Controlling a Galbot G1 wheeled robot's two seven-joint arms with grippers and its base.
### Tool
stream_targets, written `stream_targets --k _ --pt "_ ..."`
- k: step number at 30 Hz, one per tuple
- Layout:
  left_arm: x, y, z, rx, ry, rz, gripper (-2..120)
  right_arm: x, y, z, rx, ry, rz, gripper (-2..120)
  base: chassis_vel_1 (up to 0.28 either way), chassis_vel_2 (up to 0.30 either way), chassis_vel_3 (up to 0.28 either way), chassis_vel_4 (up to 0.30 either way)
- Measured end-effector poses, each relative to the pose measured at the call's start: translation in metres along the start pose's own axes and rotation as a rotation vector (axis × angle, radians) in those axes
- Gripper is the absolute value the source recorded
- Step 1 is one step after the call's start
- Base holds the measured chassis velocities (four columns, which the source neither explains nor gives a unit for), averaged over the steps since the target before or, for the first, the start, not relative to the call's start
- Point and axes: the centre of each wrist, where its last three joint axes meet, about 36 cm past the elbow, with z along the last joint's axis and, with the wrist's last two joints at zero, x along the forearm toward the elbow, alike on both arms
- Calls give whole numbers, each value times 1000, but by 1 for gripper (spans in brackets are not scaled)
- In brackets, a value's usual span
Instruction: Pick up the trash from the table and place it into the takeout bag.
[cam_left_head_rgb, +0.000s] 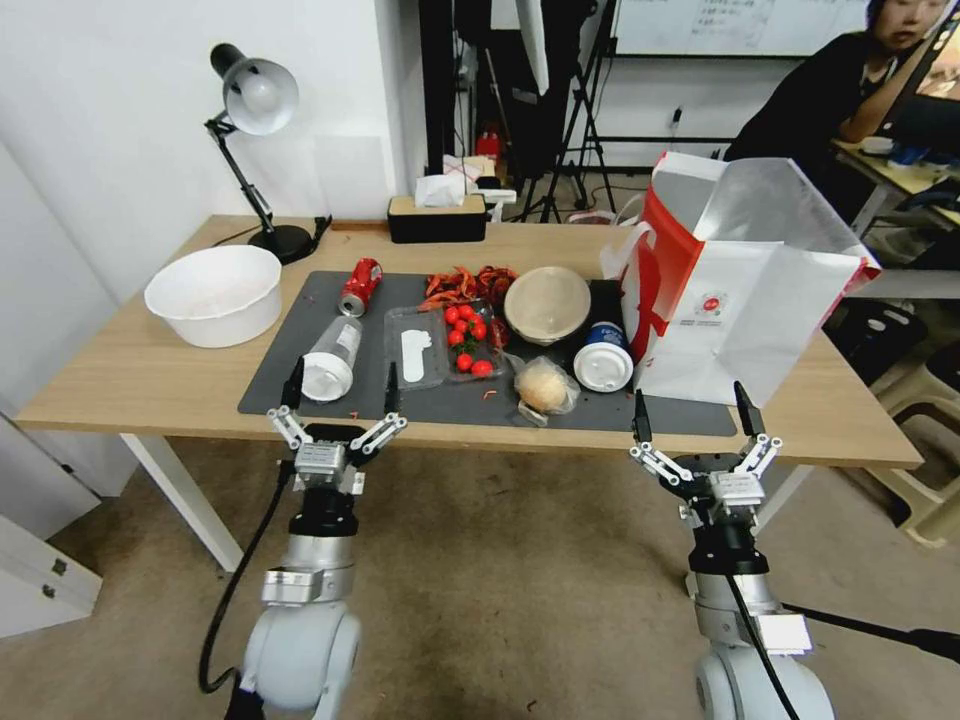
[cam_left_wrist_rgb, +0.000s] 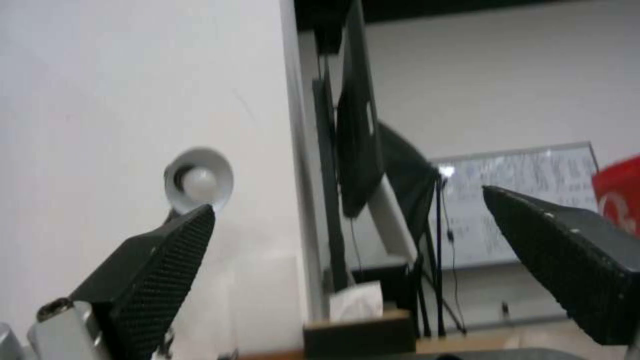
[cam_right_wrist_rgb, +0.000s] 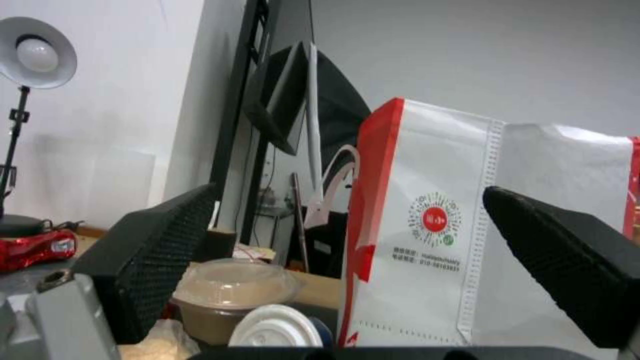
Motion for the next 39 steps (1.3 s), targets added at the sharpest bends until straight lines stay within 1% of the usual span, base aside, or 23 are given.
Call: stream_targets --k 2,5,13,20,23,24,25,28,29,32,33,36,37,39 --pt "-2 -3 2 13 -44 22 100 0 0 -1 -3 0 0 100 0 0 0 0" --pt "-1 -3 2 18 -49 31 100 -1 1 -2 -6 1 -1 100 0 0 0 0" --pt "2 -3 3 29 -38 40 100 -1 1 -3 -12 8 1 100 0 0 0 0" --pt "4 -1 5 31 -30 49 100 -11 4 -4 -65 56 33 100 0 0 0 0" --pt "5 -1 4 36 -31 55 100 -28 7 -11 -121 115 48 100 0 0 0 0" --pt "5 -1 4 36 -31 55 100 -28 7 -11 -121 115 48 100 0 0 0 0" --pt "5 -1 4 36 -32 57 100 -34 8 -14 -144 131 50 100 0 0 0 0" --pt "6 -2 4 39 -39 61 100 -66 5 -25 -208 206 30 100 0 0 0 0" --pt "6 -2 4 39 -39 61 100 -66 5 -25 -208 206 30 100 0 0 0 0" --pt "6 -3 4 42 -40 62 100 -94 4 -25 -249 313 8 100 0 0 0 0" --pt "6 -3 4 42 -40 62 100 -94 4 -25 -249 313 8 100 0 0 0 0" --pt "7 -3 4 42 -41 63 100 -104 6 -24 -276 363 9 100 0 0 0 0" --pt "7 -3 5 41 -40 62 100 -110 7 -23 -285 400 9 100 0 0 0 0" --pt "7 -3 5 41 -40 62 100 -111 7 -22 -286 408 8 100 0 0 0 0"
